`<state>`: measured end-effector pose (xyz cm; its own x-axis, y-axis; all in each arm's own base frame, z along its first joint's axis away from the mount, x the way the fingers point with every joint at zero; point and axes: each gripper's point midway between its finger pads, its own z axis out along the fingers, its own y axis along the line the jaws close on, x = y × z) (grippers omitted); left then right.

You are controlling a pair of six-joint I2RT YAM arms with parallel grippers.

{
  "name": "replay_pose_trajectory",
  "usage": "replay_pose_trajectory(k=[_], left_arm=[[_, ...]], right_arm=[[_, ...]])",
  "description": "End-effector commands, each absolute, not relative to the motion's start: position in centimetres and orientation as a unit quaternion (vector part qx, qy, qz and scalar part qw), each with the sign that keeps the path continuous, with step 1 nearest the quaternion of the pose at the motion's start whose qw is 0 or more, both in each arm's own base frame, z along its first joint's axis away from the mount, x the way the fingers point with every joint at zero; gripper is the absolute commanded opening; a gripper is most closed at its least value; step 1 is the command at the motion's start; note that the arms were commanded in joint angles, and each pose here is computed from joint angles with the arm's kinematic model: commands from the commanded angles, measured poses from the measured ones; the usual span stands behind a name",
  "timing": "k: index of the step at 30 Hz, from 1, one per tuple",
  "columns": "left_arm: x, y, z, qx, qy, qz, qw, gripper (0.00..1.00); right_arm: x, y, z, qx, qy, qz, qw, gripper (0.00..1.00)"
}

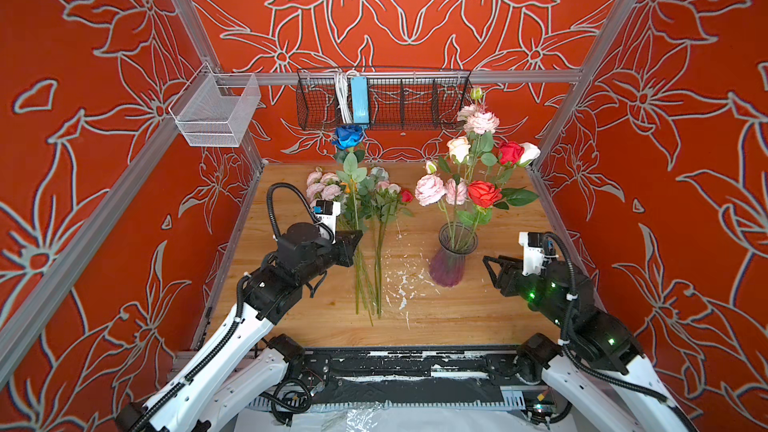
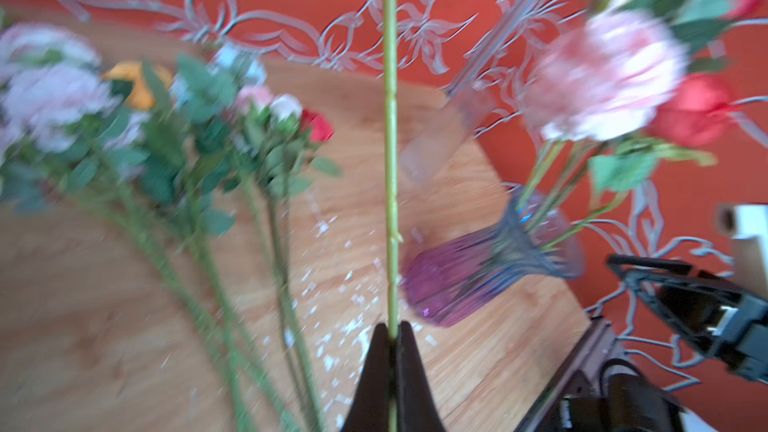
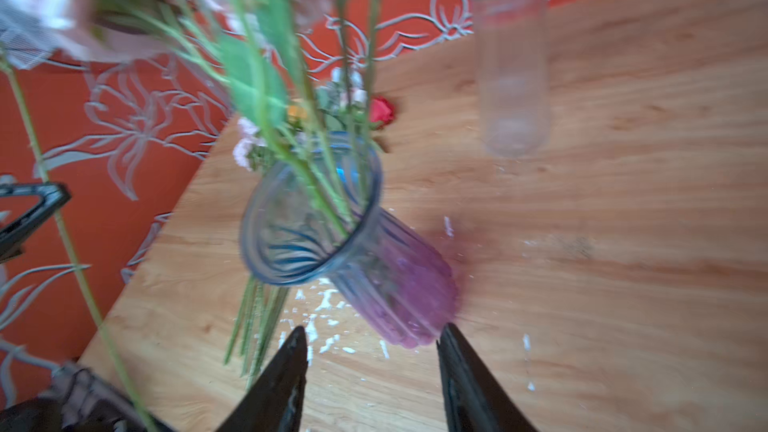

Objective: Arrange the flowers into the vase
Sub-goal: 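Lift the blue rose high above the bunch with the left gripper, then carry the blue rose toward the vase while the right gripper rises to meet it, then close the right gripper on the blue rose stem while the left opens and withdraws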

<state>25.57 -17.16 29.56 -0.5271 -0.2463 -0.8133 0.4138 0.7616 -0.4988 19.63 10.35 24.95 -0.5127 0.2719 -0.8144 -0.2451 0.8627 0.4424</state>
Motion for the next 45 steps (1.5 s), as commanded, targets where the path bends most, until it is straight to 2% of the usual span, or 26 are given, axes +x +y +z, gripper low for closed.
replay_pose_trajectory(k=[1, 10, 16, 21, 29, 37, 42, 45], left_arm=[[24.6, -19.8, 34.9, 0.112, 0.746, -0.394, 0.525, 0.0], [21.6, -28.0, 39.5, 0.234, 0.701, -0.425, 0.523, 0.0], [20.9, -32.8, 39.8, 0.284, 0.687, -0.44, 0.505, 0.0], [20.3, -35.0, 39.7, 0.302, 0.678, -0.452, 0.494, 0.0], [19.4, -36.6, 40.2, 0.32, 0.665, -0.469, 0.485, 0.0], [19.4, -37.4, 40.0, 0.331, 0.662, -0.466, 0.484, 0.0], [19.3, -37.4, 40.1, 0.332, 0.66, -0.467, 0.486, 0.0], [19.3, -37.3, 40.3, 0.335, 0.658, -0.466, 0.487, 0.0]], right_arm=[[18.6, 12.5, 29.5, -0.057, 0.785, 0.322, 0.526, 0.56], [15.7, 15.1, 38.4, -0.141, 0.694, 0.422, 0.566, 0.59], [13.8, 16.7, 43.4, -0.193, 0.64, 0.477, 0.57, 0.59], [13.9, 18.0, 45.4, -0.212, 0.618, 0.508, 0.561, 0.6], [17.0, 19.0, 45.2, -0.184, 0.632, 0.509, 0.554, 0.57], [18.8, 20.5, 44.7, -0.17, 0.637, 0.534, 0.529, 0.44], [19.7, 20.6, 44.1, -0.158, 0.649, 0.53, 0.523, 0.29], [19.9, 20.8, 43.8, -0.157, 0.653, 0.53, 0.518, 0.17]])
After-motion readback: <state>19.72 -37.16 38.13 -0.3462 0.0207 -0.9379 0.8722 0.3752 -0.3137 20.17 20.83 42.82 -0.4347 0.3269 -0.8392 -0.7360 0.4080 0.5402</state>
